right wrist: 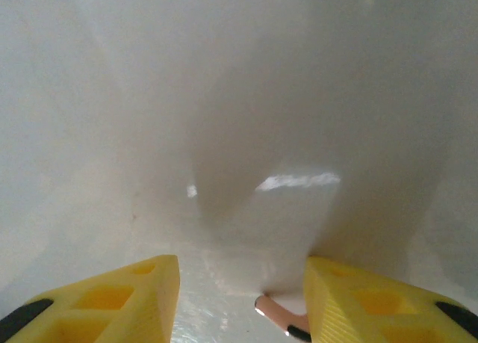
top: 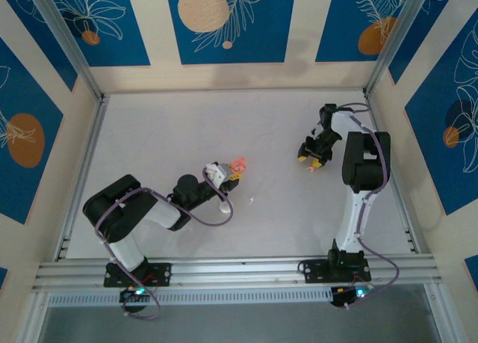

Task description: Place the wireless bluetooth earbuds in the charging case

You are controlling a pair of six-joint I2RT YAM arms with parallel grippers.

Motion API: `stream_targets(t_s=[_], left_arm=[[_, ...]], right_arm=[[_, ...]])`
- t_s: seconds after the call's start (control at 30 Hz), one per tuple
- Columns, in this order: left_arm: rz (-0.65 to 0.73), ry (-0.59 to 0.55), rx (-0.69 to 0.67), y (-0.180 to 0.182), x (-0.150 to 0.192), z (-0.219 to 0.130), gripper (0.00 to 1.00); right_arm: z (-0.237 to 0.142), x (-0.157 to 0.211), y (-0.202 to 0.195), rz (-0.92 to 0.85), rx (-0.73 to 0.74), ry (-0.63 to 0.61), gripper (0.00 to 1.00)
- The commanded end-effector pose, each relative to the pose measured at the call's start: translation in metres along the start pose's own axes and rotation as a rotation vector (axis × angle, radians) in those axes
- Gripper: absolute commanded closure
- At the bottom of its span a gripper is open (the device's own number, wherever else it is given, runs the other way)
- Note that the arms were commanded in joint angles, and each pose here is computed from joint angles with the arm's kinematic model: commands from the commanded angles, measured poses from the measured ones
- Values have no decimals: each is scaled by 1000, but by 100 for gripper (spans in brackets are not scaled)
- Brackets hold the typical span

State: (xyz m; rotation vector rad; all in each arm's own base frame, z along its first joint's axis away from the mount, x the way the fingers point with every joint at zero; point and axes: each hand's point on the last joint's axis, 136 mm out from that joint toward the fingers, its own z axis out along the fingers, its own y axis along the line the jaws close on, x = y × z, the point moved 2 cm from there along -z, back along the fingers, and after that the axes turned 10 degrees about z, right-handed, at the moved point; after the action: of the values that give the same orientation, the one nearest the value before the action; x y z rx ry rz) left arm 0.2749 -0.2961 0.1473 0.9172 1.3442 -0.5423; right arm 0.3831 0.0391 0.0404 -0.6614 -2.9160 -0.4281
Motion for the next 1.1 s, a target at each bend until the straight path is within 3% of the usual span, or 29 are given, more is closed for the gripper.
stream_targets(t_s=[0.0,0.33,0.57,0.8,1.07], left_arm=[[16,-33,1,-1,-12,-3,85],[21,-35,23,-4,-17,-6,85],[23,-44,31,-5,-22,-9,85],[37,-42,39,-6,-25,-12,85],[43,-35,53,-8,-24,-13,85]], right_arm=[[-2,29,5,-19,-18,63,53],[9,80,19,-92,23,132,54],[-21,91,29,-83,19,72,53],[-45,95,-1,47,45,45,51],[-27,99,-17,118,38,93,50]])
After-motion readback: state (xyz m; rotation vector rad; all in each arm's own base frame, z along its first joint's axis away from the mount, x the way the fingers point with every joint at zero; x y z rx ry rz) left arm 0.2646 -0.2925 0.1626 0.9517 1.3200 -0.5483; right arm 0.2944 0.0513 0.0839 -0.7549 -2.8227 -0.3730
